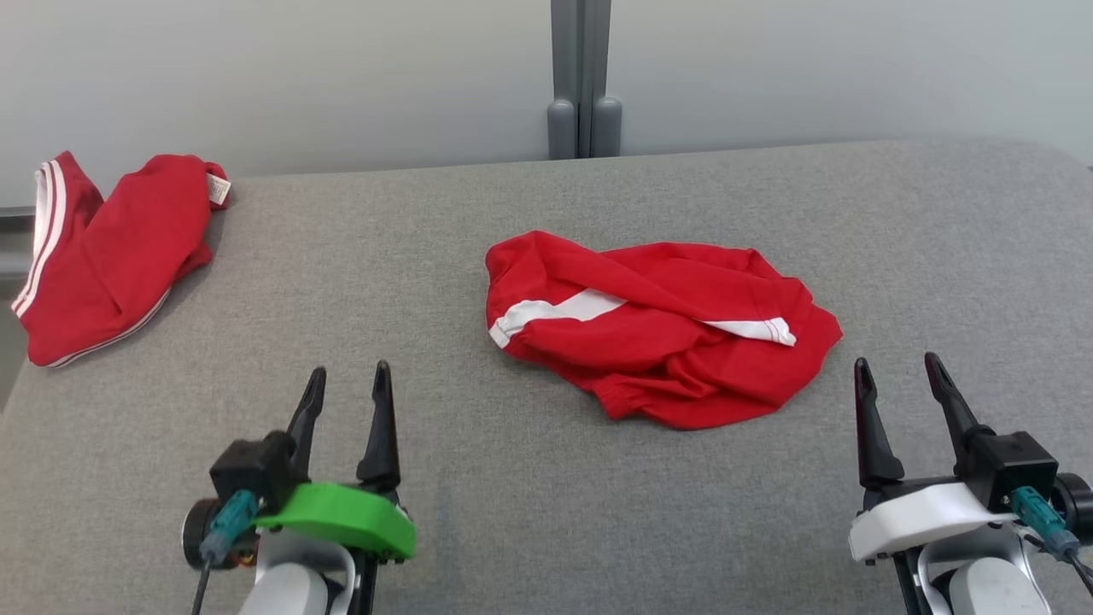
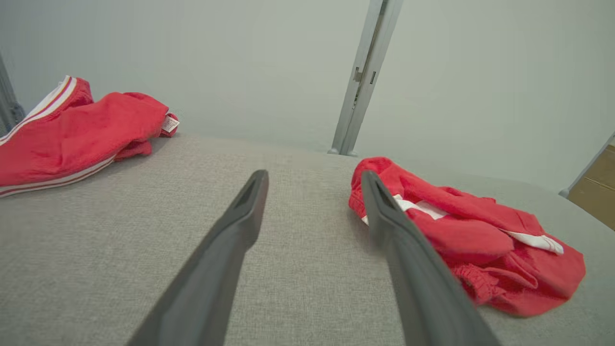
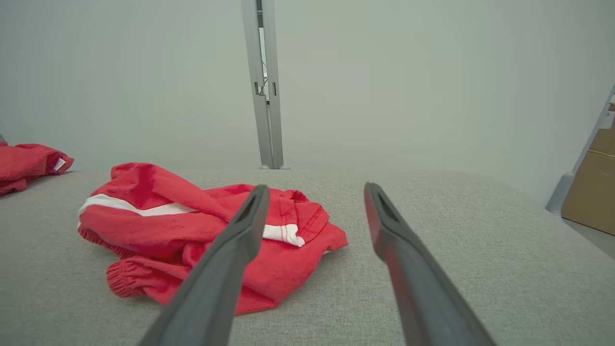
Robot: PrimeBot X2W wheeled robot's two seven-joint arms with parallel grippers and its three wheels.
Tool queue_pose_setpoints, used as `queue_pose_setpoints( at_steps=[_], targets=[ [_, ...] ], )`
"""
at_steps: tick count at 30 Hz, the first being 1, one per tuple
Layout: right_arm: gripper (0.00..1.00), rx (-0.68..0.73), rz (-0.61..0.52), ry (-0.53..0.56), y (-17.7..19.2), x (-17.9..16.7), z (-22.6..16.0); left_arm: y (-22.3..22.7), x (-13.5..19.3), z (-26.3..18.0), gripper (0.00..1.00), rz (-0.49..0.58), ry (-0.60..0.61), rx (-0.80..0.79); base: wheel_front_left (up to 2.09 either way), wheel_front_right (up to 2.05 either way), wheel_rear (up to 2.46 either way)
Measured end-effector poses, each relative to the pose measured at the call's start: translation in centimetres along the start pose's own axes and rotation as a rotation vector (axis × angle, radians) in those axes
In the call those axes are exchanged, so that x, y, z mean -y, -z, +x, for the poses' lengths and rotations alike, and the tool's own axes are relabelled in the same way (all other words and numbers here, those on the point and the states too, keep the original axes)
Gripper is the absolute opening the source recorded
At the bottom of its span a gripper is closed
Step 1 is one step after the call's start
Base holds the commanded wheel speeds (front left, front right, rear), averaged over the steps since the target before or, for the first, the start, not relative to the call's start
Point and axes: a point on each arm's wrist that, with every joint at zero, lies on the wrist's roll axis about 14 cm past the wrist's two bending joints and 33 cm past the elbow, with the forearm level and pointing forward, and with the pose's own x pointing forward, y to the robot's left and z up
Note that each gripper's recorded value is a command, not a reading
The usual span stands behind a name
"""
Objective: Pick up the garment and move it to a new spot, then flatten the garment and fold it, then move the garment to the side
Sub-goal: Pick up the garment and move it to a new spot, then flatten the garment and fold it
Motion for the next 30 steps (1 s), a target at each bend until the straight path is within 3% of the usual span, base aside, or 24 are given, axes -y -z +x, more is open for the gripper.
queue_pose_setpoints(
  at_steps=[9, 30],
  targets=[
    [1.00, -0.017, 0.051, -0.023, 0.6, -1.1, -1.0, 0.9, -0.9, -3.5, 1.00, 0.004, -0.063, 0.004, 0.00, 0.00, 0.00],
    [1.00, -0.029, 0.051, -0.037, 0.9, -1.6, -1.2, 1.3, -1.2, -4.1, 1.00, 0.013, -0.073, -0.006, 0.00, 0.00, 0.00]
  ],
)
